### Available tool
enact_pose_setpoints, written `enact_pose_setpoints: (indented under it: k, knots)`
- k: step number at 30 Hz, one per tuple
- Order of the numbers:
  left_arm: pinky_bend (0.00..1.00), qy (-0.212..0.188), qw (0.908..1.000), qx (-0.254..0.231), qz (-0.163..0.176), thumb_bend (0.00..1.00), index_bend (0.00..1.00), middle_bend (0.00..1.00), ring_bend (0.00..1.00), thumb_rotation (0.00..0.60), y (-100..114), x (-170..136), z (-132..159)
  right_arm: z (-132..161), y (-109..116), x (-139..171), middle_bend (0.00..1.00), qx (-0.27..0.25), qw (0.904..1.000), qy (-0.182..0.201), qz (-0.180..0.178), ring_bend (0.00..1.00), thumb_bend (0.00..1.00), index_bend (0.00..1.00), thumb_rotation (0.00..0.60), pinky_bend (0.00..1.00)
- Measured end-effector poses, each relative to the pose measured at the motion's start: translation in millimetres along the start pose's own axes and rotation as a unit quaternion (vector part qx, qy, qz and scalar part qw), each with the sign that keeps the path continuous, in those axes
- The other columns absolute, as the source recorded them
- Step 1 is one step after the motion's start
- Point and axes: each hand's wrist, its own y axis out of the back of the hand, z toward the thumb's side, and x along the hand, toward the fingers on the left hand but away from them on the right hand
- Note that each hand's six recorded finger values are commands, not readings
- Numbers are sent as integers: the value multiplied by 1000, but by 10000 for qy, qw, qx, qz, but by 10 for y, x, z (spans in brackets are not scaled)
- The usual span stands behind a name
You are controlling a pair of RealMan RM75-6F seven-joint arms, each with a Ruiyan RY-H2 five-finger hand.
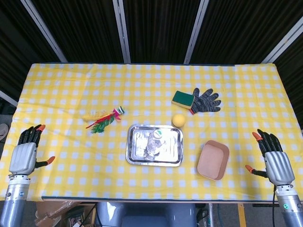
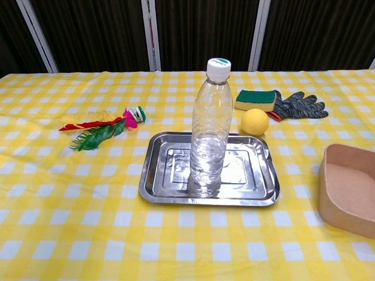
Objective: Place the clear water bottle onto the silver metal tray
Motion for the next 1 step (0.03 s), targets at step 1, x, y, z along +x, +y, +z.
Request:
enact_pose_setpoints:
  k: [1]
  knots:
    - [0, -59, 9999, 20, 88, 194, 37, 52, 0, 600, 20, -9, 11, -3, 0, -1, 0, 22, 10000, -4, -9, 0, 50, 54, 600, 0]
